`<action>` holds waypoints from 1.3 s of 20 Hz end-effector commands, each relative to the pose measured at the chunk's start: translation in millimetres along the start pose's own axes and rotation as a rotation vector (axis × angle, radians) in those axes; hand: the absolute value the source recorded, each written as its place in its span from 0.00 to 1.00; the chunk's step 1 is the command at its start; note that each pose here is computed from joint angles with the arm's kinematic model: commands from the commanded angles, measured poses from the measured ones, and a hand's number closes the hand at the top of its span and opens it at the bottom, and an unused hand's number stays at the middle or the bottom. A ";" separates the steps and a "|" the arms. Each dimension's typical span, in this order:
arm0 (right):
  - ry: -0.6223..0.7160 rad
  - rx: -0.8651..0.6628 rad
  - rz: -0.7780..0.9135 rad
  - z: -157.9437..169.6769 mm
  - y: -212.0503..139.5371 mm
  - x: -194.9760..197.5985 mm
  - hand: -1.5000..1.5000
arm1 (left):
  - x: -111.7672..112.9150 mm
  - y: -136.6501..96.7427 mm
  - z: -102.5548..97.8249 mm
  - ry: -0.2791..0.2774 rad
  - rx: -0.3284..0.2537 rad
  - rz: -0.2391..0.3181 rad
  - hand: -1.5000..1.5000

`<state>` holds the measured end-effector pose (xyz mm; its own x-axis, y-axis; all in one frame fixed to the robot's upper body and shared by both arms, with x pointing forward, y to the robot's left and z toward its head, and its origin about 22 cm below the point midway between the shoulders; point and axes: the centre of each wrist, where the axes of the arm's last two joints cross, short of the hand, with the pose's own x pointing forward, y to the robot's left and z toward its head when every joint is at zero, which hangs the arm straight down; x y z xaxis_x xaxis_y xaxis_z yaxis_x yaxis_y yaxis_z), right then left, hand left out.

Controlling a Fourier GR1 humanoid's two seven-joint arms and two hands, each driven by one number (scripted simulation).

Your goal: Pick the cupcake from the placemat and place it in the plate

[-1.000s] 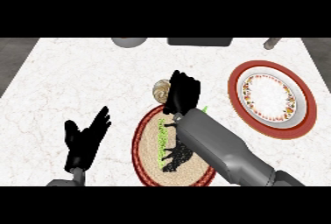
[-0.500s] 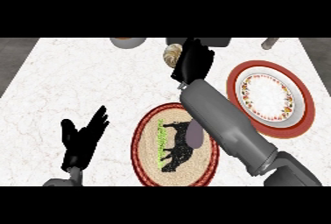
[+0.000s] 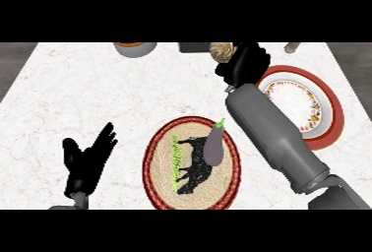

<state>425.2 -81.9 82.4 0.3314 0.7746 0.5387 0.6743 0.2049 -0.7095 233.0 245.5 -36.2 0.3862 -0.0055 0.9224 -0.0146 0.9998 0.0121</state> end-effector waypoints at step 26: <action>0.631 -0.128 0.135 -54.7 -3.0 -237.1 0.00 | 6.1 -16.4 -0.1 -0.026 -0.046 0.001 0.50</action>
<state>391.1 -297.2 -3.5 0.6265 0.3490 0.6969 0.7560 -0.0548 -0.6522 236.4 235.1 -31.1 0.3663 -0.0095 0.9304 0.0273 0.9996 -0.0006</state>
